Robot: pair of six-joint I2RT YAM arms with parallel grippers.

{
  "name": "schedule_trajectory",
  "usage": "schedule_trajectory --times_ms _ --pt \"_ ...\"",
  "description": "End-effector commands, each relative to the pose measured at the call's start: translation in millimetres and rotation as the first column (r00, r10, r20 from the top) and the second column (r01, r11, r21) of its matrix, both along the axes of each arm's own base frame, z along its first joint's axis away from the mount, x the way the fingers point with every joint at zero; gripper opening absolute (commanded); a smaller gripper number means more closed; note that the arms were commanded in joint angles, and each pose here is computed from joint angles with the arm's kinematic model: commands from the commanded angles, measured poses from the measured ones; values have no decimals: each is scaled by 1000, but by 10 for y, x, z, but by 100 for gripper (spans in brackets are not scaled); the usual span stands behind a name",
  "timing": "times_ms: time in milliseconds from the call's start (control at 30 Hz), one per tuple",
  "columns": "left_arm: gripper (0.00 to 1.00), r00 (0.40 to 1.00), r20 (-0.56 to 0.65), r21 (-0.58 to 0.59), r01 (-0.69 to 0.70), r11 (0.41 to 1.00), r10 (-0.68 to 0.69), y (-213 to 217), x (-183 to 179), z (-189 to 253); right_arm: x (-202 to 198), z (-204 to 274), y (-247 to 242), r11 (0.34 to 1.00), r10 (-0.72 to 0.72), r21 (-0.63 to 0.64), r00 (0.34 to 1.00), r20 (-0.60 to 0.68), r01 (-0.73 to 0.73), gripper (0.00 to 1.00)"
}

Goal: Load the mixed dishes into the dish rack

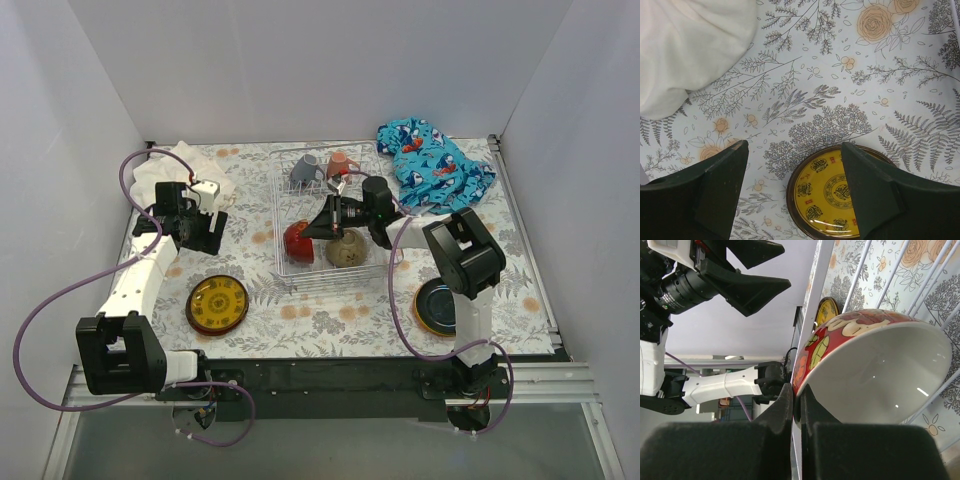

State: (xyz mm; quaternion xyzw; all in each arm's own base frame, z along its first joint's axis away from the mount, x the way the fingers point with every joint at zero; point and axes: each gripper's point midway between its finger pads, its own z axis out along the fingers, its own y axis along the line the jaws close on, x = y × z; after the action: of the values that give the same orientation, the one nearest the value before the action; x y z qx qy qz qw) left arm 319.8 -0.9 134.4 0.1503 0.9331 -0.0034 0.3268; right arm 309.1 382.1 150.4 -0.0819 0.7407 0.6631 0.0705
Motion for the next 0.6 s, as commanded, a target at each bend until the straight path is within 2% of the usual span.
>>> schedule_trajectory --times_ms 0,233,267,300,367,400,567 --pt "74 1000 19 -8 11 1000 -11 -11 -9 43 0 -27 14 1000 -5 18 1000 4 5 1" --pt "74 1000 24 -12 18 1000 -18 -22 52 72 -53 -270 -113 998 -15 -68 997 -71 11 1" --pt "74 1000 25 -12 19 1000 -18 -22 63 77 -70 -276 -166 997 0 -74 997 -72 -5 7" --pt "74 999 30 -11 20 1000 -19 -21 77 84 -97 -304 -228 996 1 -94 995 -104 -11 19" --pt "74 999 33 -15 21 1000 -21 -29 83 76 -71 -361 -381 992 -8 -122 996 -94 -3 29" --pt "74 999 32 -18 24 1000 -23 -32 79 48 -71 -334 -436 991 -11 -134 996 -83 0 37" --pt "74 999 45 -46 25 999 -22 -82 93 -3 -33 -423 -662 975 -38 -223 996 -83 18 55"
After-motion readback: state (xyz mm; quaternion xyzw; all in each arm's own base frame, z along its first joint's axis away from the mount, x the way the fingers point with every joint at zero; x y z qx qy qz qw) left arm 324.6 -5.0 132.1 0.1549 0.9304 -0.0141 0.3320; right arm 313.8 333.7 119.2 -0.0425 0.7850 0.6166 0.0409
